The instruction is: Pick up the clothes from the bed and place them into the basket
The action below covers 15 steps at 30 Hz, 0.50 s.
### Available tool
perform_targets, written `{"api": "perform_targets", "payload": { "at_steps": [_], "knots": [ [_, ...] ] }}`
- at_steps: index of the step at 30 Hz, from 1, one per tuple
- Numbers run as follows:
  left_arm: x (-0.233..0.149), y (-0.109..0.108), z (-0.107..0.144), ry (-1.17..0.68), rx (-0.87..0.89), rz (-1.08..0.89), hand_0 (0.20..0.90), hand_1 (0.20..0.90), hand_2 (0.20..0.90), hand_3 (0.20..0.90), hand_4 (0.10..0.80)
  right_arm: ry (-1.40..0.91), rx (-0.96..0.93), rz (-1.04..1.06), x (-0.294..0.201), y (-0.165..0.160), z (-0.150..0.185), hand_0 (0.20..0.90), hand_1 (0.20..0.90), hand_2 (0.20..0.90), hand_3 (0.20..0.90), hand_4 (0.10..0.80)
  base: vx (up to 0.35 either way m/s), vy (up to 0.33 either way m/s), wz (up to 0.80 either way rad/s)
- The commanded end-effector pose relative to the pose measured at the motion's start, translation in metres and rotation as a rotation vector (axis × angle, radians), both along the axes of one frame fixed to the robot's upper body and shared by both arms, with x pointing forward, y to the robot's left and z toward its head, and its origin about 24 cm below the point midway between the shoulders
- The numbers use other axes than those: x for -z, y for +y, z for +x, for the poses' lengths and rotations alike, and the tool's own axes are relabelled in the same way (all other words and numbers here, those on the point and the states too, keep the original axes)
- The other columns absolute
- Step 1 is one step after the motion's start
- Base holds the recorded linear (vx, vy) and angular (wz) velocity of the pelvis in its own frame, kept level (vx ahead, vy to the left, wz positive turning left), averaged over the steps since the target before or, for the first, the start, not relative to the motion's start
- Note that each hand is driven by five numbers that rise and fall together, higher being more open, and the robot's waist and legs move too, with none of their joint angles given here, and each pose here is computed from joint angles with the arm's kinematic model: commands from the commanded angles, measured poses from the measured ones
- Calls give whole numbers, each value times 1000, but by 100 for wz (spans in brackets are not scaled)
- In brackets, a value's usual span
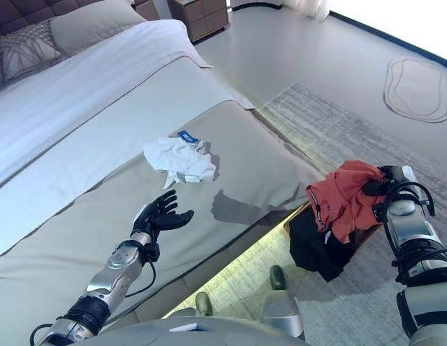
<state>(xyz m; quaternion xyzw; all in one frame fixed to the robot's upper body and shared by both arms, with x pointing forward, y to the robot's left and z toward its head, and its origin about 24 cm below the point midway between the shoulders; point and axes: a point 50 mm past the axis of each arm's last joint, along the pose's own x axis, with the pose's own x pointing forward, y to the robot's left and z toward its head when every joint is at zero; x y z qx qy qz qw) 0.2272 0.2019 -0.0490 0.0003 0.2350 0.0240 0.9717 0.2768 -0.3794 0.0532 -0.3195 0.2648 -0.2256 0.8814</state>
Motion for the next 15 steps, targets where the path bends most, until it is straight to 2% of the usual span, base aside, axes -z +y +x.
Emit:
{"api": "perform_targets", "payload": {
  "at_steps": [1,7,8,9,15],
  "knots": [
    [-41,-4,31,-205,82,36,900,900,900,900,800,-137,-37,-77,-36,2,26,300,300,300,200,100,-13,-16,3],
    [-43,-1,31,-206,93,42,900,900,900,900,800,-68,10,-90,-17,-5,13,300,300,300,200,100,1,-38,10],
    [-42,-1,30,-206,96,43,900,900,900,900,800,-53,21,-110,-15,-7,11,338,338,338,244,144,-1,-42,8],
    [-42,-1,31,-206,97,42,900,900,900,900,800,-47,47,-123,-12,-9,8,900,900,900,900,800,-11,-30,6],
    [-42,0,30,-209,101,41,900,900,900,900,800,39,142,-179,0,-20,-6,900,900,900,900,800,-12,-7,4]
  ]
}}
